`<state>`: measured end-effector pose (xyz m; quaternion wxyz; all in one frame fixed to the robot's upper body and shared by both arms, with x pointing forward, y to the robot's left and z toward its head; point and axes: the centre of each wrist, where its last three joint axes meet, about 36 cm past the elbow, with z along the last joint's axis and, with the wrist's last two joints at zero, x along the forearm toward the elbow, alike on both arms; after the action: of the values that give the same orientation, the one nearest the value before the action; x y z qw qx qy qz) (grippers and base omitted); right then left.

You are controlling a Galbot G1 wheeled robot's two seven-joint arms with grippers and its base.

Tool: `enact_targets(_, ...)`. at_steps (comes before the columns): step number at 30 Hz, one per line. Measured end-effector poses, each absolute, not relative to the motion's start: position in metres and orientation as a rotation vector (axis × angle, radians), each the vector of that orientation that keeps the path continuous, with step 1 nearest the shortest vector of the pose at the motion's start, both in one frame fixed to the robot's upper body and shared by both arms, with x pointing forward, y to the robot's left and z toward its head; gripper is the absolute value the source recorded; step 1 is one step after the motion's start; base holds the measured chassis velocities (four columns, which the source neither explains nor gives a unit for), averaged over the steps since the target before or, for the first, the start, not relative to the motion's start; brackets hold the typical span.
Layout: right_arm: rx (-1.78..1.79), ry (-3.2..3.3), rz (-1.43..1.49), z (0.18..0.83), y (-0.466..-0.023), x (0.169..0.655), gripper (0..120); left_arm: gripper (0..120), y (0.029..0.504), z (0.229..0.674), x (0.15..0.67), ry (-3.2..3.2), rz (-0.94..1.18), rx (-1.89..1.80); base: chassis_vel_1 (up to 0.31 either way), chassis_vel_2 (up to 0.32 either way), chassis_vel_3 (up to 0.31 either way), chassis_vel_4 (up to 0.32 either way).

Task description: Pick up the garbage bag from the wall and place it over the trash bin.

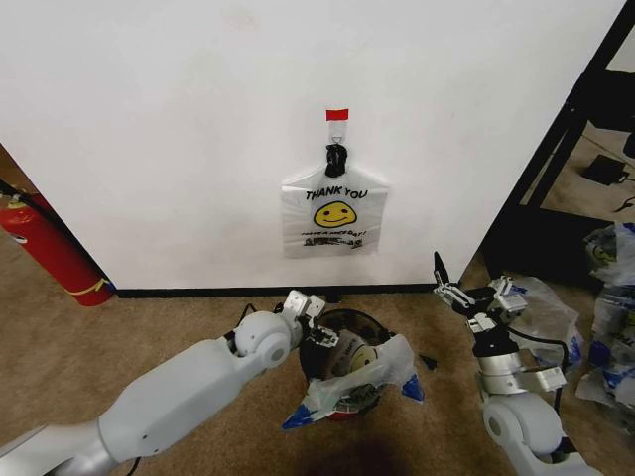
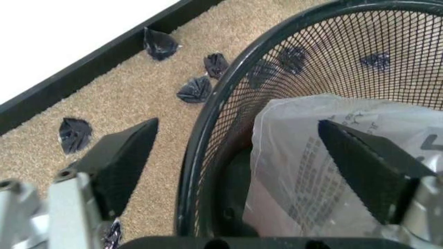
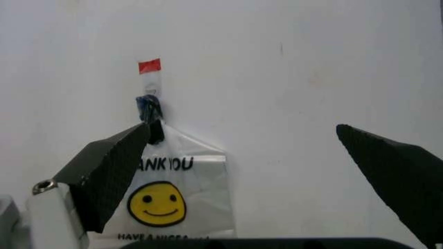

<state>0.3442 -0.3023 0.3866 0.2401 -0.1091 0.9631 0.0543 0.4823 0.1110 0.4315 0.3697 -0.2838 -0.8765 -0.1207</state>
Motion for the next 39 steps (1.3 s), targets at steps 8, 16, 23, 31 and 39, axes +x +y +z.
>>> enact_targets(8, -0.262, 2.631, 0.149, 0.387, -0.305, 0.342, 100, 61, 0.094, 0.423, 0.486, -2.238, -0.294, -0.703, 0.000, 0.000, 0.000, 0.000)
enact_targets(16, -0.219, 2.637, 0.155, 0.383, -0.310, 0.340, 100, 31, 0.083, 0.426, 0.485, -2.239, -0.257, -0.676, 0.000, 0.000, 0.000, 0.000)
enact_targets(23, -0.200, 2.643, 0.152, 0.380, -0.312, 0.344, 100, 8, 0.077, 0.427, 0.482, -2.236, -0.223, -0.658, 0.000, 0.000, 0.000, 0.000)
enact_targets(31, -0.200, 2.643, 0.153, 0.381, -0.313, 0.344, 100, 1, 0.082, 0.440, 0.463, -2.265, -0.131, -0.617, 0.000, 0.000, 0.000, 0.000)
enact_targets(39, -0.213, 2.659, 0.163, 0.375, -0.316, 0.344, 100, 0, 0.131, 0.460, 0.436, -2.459, 0.231, -0.305, 0.000, 0.000, 0.000, 0.000)
